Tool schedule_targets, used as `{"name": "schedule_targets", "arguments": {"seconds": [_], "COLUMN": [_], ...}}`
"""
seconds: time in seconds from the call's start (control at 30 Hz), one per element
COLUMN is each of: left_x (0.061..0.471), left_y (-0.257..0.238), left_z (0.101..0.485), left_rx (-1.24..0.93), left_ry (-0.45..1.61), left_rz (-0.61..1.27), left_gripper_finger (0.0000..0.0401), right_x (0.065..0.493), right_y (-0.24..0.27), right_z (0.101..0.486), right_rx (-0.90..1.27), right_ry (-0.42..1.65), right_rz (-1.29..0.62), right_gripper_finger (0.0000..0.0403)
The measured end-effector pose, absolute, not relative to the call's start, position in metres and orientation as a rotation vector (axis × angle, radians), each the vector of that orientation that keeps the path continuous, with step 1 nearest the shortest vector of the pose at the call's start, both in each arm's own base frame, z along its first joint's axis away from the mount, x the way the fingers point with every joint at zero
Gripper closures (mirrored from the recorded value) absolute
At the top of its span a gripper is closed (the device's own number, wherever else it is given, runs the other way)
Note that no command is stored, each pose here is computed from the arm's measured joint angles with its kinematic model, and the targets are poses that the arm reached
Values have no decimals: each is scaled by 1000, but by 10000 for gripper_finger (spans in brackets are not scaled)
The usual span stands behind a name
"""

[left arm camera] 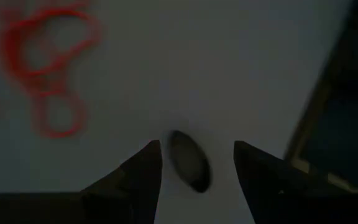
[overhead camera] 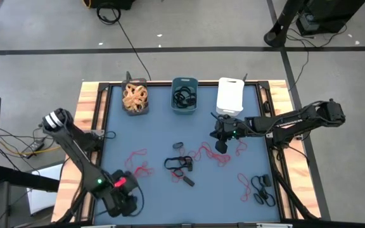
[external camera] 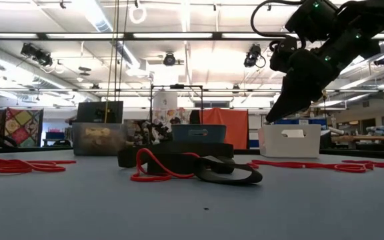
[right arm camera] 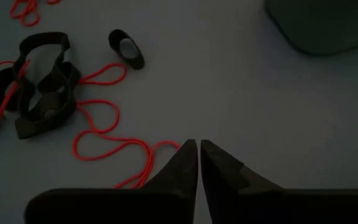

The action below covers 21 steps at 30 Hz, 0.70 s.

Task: Sort rubber bands into baskets
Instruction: Put the black rubber band into the blue bin

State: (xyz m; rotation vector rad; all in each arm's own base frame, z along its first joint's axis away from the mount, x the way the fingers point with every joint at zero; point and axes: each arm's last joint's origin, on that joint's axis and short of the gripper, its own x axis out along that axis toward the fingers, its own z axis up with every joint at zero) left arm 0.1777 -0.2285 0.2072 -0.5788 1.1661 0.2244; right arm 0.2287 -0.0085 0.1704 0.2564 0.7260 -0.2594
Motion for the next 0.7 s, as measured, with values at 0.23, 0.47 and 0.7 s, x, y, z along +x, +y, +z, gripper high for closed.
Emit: {"name": "schedule_targets", "arguments": {"seconds": [0.23,0.47,0.7], "left_x": [182,181,180], "left_y": [-245,-244,-242], "left_z": [180,166,165], "left_rx": [-499,-429,-416], "left_ry": [1228,1277,1294], "left_rz": [173,238,248], "left_gripper_finger": [199,199,231], "right_x": [229,229,229], "right_y": [-8,-8,-9], "right_z": [170,170,170], "right_rx": [256,256,252], "right_ry": [726,726,725], "right_rz": [-259,-259,-267], "right_gripper_finger": [371,369,372]}}
